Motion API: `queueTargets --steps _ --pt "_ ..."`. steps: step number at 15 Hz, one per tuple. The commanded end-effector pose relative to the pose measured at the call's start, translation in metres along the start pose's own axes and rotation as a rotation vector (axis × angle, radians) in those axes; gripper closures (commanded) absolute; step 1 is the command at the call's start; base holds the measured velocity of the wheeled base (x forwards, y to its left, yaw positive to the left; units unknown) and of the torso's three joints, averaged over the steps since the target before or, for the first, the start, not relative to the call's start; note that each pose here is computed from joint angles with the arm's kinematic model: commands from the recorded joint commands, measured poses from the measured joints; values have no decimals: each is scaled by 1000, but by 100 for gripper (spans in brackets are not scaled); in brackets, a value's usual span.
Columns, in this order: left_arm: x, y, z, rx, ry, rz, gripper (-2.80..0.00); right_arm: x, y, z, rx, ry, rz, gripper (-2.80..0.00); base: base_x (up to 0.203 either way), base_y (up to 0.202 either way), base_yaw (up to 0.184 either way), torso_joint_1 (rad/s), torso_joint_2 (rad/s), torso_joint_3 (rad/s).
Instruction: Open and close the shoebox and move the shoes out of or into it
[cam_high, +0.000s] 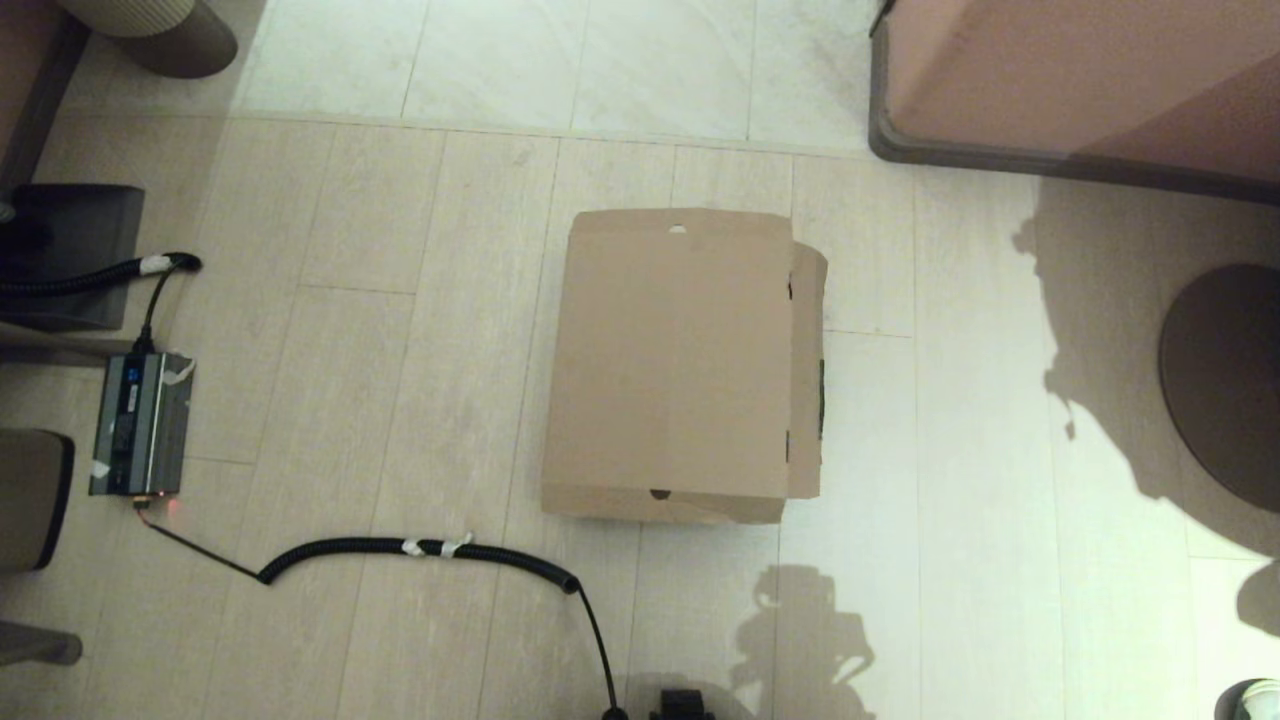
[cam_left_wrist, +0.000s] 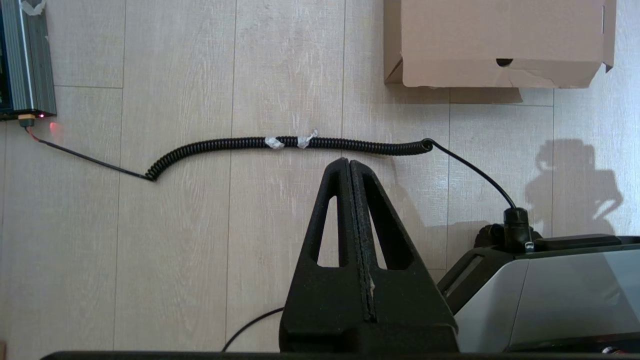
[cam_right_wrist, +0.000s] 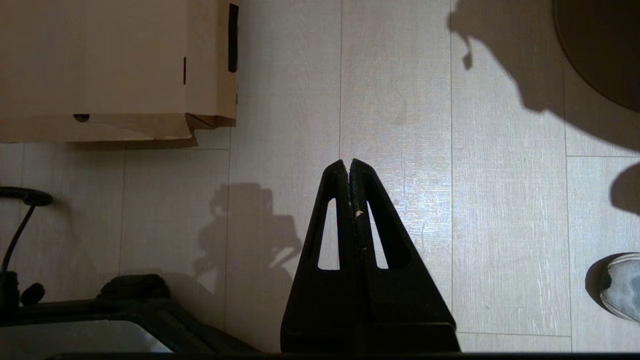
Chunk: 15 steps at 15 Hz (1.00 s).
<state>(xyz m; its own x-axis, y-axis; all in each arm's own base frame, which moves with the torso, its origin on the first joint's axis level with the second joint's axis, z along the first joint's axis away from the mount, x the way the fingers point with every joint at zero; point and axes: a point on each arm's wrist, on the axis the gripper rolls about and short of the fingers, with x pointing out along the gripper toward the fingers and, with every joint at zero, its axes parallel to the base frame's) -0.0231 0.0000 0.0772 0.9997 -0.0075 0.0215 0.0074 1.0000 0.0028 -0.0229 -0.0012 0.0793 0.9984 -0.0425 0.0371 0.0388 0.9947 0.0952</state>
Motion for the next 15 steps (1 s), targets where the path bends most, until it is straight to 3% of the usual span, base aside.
queueTargets --steps 1,15 --pt "1 0 -2 -1 9 0 0 1 0 -4 1 14 0 0 0 0 0 0 0 0" --pt "1 0 -2 -1 9 0 0 1 0 -4 7 11 -6 0 0 0 0 0 0 0"
